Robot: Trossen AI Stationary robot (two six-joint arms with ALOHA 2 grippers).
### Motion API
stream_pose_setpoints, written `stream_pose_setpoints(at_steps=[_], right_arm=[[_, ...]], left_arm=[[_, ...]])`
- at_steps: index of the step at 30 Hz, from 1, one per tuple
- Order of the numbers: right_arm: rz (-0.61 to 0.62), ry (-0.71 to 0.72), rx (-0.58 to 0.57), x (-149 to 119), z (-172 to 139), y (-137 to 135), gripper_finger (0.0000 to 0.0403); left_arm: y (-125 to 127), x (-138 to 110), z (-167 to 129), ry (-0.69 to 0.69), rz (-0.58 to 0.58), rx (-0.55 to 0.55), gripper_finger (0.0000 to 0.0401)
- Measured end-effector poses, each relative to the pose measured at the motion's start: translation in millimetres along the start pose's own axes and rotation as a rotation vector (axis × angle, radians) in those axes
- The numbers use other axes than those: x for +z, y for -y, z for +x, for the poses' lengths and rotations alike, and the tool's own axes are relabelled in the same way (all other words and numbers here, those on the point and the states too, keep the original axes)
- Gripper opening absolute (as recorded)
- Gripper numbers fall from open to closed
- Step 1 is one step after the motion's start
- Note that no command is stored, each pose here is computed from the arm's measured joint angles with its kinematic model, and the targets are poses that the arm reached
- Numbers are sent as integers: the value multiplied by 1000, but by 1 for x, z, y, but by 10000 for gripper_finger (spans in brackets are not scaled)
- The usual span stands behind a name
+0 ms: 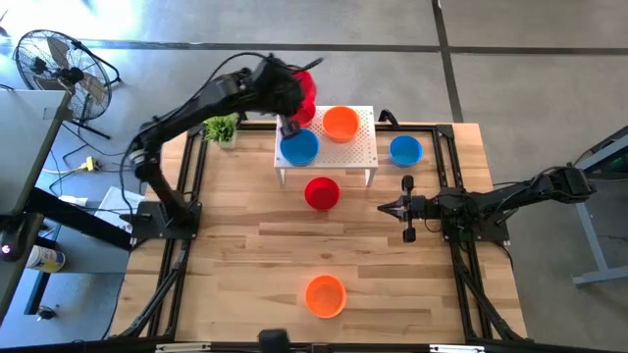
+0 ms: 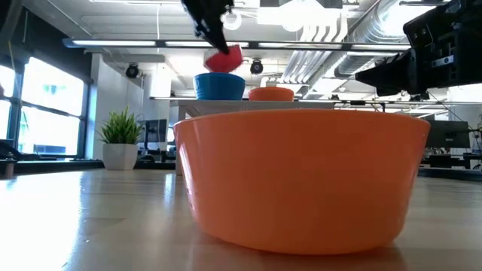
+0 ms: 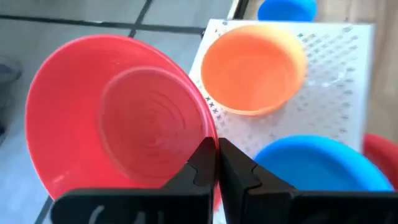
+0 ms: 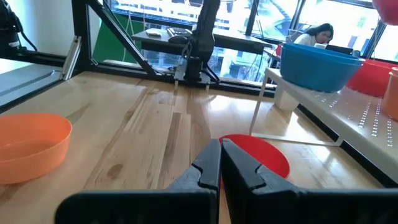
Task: Pick & Place Mini bowls
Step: Stack the bottom red bowl on top of the red bowl on the shelf
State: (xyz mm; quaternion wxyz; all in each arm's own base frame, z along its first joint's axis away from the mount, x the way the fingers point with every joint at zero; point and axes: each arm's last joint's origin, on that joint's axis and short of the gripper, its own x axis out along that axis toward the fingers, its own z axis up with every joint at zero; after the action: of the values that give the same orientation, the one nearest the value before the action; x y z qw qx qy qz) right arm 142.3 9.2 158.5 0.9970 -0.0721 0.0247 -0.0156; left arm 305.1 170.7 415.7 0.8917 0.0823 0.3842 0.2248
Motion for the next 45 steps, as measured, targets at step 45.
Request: stream_pose_setpoints(at_steps=[45], right_arm=[[92,-50,32,-5,0,-2,1]], left_arm=[[11,-25,71,-343,46,-108,0]])
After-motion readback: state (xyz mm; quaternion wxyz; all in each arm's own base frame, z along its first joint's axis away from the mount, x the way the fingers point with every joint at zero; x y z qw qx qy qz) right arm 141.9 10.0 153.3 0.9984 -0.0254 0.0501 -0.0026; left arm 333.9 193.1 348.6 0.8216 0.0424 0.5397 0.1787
